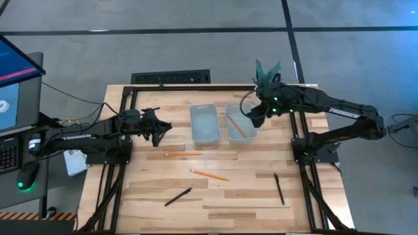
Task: Sort pens & pencils
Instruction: Put the right black pen into the left gray bin
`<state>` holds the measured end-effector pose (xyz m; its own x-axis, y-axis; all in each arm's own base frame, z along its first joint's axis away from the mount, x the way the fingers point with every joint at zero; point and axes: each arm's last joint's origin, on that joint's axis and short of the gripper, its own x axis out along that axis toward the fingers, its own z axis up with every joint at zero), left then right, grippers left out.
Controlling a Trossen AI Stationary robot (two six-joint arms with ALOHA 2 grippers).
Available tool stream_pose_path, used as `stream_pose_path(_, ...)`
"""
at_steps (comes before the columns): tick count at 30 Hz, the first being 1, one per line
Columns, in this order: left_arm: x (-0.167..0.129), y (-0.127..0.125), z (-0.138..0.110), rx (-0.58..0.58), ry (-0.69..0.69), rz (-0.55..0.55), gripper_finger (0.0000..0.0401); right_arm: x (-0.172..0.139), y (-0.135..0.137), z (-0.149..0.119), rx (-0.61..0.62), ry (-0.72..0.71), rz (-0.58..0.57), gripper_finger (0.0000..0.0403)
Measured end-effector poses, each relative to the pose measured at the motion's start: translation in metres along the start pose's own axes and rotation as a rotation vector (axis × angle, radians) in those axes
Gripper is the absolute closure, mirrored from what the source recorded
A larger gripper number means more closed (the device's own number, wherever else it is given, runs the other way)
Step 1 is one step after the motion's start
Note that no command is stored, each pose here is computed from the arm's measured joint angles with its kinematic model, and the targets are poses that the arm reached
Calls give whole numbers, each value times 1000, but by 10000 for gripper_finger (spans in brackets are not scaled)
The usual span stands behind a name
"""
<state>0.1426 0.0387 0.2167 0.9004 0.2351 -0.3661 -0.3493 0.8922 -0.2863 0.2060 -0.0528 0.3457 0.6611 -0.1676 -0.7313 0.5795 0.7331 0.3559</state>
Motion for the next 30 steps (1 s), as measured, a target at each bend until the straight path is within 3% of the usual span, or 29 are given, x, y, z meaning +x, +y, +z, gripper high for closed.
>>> stream_pose_path(12, 0, 0, 0, -1, 0, 0, 340, -6, 17, -20, -89, 84, 42, 200)
stream_pose_path(20, 0, 0, 0, -3, 1, 0, 340, -3, 24, -27, -124, 127, 51, 224)
stream_pose_path(30, 0, 0, 0, -3, 2, 0, 340, -1, 24, -52, -16, 280, -34, 269)
